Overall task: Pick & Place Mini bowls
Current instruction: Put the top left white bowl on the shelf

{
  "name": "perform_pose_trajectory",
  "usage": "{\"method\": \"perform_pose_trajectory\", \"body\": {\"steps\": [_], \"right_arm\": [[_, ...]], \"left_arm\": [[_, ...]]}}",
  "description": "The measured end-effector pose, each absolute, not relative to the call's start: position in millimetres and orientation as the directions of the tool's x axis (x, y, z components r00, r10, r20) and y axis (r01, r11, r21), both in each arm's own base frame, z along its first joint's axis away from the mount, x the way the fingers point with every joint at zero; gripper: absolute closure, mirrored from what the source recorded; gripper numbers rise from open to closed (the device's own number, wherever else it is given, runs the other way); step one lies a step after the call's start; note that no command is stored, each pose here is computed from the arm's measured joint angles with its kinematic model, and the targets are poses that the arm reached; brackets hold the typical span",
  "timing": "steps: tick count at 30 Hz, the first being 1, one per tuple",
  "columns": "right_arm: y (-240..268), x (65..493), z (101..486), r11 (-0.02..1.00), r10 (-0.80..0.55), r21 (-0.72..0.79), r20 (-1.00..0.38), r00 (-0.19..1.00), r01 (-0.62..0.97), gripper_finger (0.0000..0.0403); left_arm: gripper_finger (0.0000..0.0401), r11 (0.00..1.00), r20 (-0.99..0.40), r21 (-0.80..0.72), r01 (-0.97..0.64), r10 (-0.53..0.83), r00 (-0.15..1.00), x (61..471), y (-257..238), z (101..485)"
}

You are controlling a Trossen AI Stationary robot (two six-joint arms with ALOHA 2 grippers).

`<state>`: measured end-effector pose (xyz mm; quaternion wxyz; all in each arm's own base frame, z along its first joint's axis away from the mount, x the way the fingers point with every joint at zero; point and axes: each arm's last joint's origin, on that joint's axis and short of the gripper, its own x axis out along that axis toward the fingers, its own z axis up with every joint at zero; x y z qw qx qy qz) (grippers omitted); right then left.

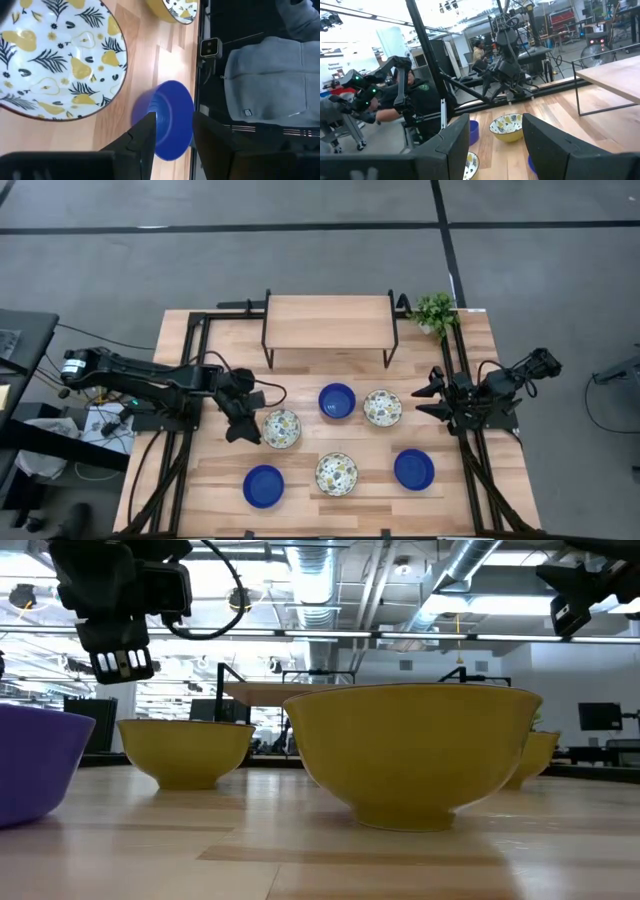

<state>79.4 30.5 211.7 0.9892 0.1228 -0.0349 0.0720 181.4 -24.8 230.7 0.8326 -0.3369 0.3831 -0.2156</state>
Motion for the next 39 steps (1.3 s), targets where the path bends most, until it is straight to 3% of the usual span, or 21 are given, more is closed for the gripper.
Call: {"method": "perform_pose_trajectory", "body": {"steps": [10, 17, 25, 29, 33, 39], "right_arm": [[30.5, 79.4, 211.7, 0.959, 0.134, 0.238, 0.087, 0.987, -0.151, 0.0233], [30.5, 79.4, 211.7, 0.959, 0.134, 0.238, 0.087, 0.987, -0.151, 0.0233], [30.5, 79.4, 211.7, 0.959, 0.134, 0.238, 0.087, 0.987, -0.151, 0.0233], [30.5, 79.4, 211.7, 0.960, 0.134, 0.238, 0.087, 0.987, -0.151, 0.0233], [30.5, 79.4, 211.7, 0.960, 0.134, 0.238, 0.087, 0.987, -0.151, 0.0233], [30.4, 79.4, 211.7, 0.960, 0.132, 0.237, 0.086, 0.987, -0.149, 0.0233]], "left_arm": [[0.0275, 0.689, -0.421, -0.706, 0.165, -0.596, 0.684, 187.9, -24.2, 239.8], [0.0275, 0.682, -0.449, -0.731, -0.031, -0.446, 0.774, 191.0, -13.8, 243.0], [0.0275, 0.805, -0.367, -0.592, 0.030, -0.303, 0.879, 195.8, -13.4, 300.3], [0.0275, 0.843, -0.483, -0.532, -0.074, -0.230, 0.845, 192.4, -16.6, 317.4], [0.0275, 0.868, -0.668, -0.433, -0.241, -0.130, 0.732, 189.9, -17.0, 315.0], [0.0275, 0.809, -0.770, -0.395, -0.435, -0.034, 0.637, 200.8, -8.4, 299.8]]}}
